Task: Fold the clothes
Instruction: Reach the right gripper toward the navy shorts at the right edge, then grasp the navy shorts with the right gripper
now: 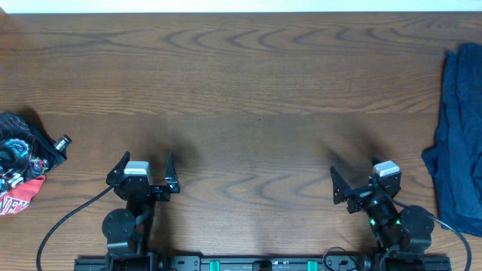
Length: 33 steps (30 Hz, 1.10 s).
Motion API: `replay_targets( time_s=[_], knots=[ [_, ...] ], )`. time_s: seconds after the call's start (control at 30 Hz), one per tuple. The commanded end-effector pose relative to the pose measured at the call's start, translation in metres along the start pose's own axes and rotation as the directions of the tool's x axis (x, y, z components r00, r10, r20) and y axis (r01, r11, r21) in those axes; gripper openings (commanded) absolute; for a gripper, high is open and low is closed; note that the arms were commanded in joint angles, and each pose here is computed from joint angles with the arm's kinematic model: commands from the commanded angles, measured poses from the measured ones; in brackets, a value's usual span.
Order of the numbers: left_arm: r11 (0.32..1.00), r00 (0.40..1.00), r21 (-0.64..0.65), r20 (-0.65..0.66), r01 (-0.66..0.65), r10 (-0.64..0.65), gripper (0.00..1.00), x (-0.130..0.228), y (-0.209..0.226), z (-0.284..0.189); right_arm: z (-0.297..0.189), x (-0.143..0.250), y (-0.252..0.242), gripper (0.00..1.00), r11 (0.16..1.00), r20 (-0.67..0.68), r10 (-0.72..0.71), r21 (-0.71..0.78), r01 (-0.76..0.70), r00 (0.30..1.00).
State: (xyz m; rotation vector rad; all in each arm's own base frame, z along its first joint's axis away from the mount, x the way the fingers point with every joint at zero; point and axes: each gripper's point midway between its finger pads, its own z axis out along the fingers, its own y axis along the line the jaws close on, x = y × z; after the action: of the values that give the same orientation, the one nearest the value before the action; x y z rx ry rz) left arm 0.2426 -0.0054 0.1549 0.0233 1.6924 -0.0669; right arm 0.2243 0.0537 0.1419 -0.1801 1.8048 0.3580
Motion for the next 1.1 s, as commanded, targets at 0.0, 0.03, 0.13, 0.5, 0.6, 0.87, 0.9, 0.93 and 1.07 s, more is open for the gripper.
replay_targets(
  time_s=[0.0,0.03,0.13,0.5,0.6,0.87,0.9,0.93,1.07],
  knots=[
    [1.000,0.999,0.003,-0.033,0.012,-0.011,0.98,0.015,0.000,0.002,0.000,0.002,0.004,0.99,0.994,-0.035,0.104,-0.030,-0.105,0.994],
    [1.000,0.999,0.003,-0.033,0.012,-0.011,0.98,0.015,0.000,0.002,0.001,0.001,0.004,0.99,0.992,-0.048,0.119,-0.028,-0.120,0.992],
    [1.000,0.999,0.003,-0.033,0.012,-0.011,0.98,0.015,0.000,0.002,0.003,-0.004,0.003,0.99,0.989,-0.099,0.145,-0.018,-0.147,0.984],
    [1.000,0.999,0.003,-0.033,0.012,-0.011,0.98,0.015,0.000,0.002,0.034,-0.038,-0.009,0.99,0.954,-0.521,0.292,0.095,-0.285,0.802],
    [1.000,0.999,0.003,-0.033,0.012,-0.011,0.98,0.015,0.000,0.002,0.048,-0.045,-0.016,0.99,0.944,-0.636,0.316,0.136,-0.300,0.704],
    [1.000,0.999,0.003,-0.033,0.012,-0.011,0.98,0.015,0.000,0.002,0.076,-0.039,-0.040,0.99,0.926,-0.731,0.370,0.236,-0.295,0.573],
    [1.000,0.999,0.003,-0.033,0.012,-0.011,0.98,0.015,0.000,0.002,0.075,-0.035,-0.046,0.99,0.922,-0.737,0.381,0.261,-0.284,0.559],
    [1.000,0.999,0.003,-0.033,0.012,-0.011,0.98,0.015,0.000,0.002,0.073,-0.031,-0.051,0.99,0.912,-0.735,0.407,0.297,-0.282,0.543],
    [1.000,0.999,0.003,-0.033,0.012,-0.011,0.98,0.015,0.000,0.002,0.046,-0.016,-0.089,0.99,0.825,-0.687,0.555,0.528,-0.203,0.469]
  ],
)
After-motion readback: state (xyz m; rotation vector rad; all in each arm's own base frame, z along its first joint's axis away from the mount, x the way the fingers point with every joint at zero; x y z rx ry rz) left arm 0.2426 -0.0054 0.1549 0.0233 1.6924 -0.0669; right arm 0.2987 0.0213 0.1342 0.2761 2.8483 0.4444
